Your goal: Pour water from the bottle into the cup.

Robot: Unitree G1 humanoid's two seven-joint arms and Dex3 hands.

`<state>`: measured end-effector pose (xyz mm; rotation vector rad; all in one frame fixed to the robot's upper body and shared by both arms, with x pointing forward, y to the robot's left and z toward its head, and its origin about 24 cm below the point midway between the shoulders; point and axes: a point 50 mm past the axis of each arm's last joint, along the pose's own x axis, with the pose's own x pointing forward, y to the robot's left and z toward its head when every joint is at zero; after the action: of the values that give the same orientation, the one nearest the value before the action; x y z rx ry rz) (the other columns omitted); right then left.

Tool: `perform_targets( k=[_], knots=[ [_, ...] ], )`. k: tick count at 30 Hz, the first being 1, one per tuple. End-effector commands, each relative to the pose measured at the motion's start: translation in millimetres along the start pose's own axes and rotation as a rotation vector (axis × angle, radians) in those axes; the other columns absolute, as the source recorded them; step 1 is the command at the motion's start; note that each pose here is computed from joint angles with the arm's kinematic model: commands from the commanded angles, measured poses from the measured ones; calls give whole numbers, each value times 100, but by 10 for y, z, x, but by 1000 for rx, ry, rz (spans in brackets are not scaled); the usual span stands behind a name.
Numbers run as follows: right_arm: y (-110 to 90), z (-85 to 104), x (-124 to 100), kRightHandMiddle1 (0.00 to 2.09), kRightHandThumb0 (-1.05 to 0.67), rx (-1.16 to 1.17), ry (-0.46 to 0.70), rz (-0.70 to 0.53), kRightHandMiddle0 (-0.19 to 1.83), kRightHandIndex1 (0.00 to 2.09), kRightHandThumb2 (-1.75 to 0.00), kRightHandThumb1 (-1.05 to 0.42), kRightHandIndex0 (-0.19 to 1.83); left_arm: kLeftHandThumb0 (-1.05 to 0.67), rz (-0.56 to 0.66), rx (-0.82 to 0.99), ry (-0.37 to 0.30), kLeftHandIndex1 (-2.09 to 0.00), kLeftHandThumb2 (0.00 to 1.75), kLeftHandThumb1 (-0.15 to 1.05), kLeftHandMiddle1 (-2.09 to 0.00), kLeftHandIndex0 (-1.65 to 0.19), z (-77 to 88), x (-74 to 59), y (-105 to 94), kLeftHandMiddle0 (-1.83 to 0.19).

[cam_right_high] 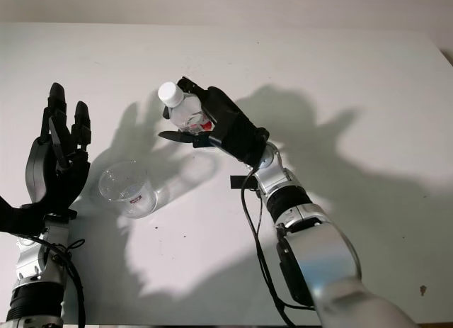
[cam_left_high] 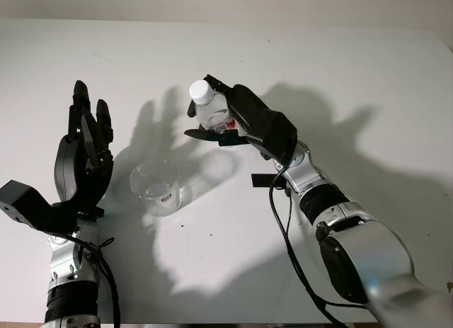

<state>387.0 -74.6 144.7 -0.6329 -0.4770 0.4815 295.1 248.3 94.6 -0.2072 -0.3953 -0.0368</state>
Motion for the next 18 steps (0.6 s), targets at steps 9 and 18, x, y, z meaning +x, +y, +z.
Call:
perform_targets(
  k=[9,18],
  knots=[
    [-228,657,312,209,-40,-552,-366,-103,99,209,-22,-105,124,-73,4,-25,23,0,63,105,0,19,-68,-67,-32,19],
    [-138,810,400,209,-44,-744,-492,-99,95,209,-24,-105,127,-73,11,-28,21,0,64,105,0,19,-82,-80,-53,19]
  ],
)
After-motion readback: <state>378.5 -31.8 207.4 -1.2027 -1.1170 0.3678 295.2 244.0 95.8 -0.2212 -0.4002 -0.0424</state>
